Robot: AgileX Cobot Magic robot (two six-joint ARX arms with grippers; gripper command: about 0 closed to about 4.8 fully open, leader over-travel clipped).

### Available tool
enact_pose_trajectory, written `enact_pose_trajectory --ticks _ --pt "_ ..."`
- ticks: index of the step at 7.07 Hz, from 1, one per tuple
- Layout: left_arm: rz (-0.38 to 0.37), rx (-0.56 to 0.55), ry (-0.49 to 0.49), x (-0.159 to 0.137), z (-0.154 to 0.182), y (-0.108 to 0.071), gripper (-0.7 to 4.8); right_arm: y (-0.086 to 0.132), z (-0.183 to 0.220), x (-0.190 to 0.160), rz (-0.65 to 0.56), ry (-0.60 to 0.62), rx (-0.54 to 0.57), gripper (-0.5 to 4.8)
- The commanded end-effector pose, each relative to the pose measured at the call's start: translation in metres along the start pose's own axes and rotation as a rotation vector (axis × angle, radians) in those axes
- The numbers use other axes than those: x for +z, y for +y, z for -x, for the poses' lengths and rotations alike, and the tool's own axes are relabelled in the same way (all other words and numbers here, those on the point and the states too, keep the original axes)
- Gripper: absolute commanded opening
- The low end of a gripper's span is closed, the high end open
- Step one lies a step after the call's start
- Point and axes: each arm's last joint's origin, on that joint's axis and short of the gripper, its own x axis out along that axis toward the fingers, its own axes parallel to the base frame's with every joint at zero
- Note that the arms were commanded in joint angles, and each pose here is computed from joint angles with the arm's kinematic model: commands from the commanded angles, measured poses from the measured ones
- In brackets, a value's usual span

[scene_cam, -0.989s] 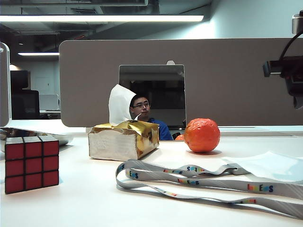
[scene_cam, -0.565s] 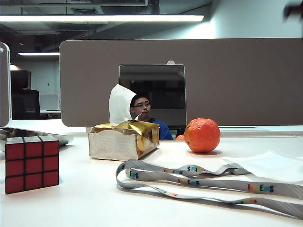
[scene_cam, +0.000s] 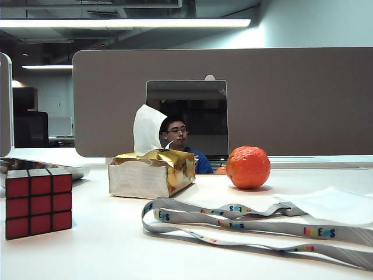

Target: Pull out a tissue from the tissue box and use it to cover the ID card on the tabletop.

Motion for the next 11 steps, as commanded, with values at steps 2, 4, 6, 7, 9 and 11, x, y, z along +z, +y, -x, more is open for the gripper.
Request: enact_pose_trajectory --ticks 2,4,6,7,9,11 --pt "0.000 0.002 -0.012 0.002 0.000 0.000 -0.06 0.007 -0.001 -0.013 0.115 0.155 0.197 -0.01" --pt "0.004 0.055 -0.013 0.002 0.000 0.002 -0.06 0.010 0.004 -0.028 0.217 0.237 0.415 -0.01" --pt "0.007 0.067 -0.012 0.002 0.000 0.002 -0.06 0.009 0.003 -0.041 0.153 0.311 0.382 -0.01" --pt "0.008 0.066 -0.012 0.002 0.000 0.002 -0.06 0.017 -0.009 -0.058 0.034 0.169 0.344 -0.01" --pt "0.011 0.066 -0.013 0.002 0.000 0.002 -0.06 0.020 -0.015 -0.082 0.044 0.088 0.350 -0.01" --pt "0.011 0.066 -0.012 0.002 0.000 0.002 -0.06 0.021 -0.016 -0.099 0.038 0.076 0.353 -0.01"
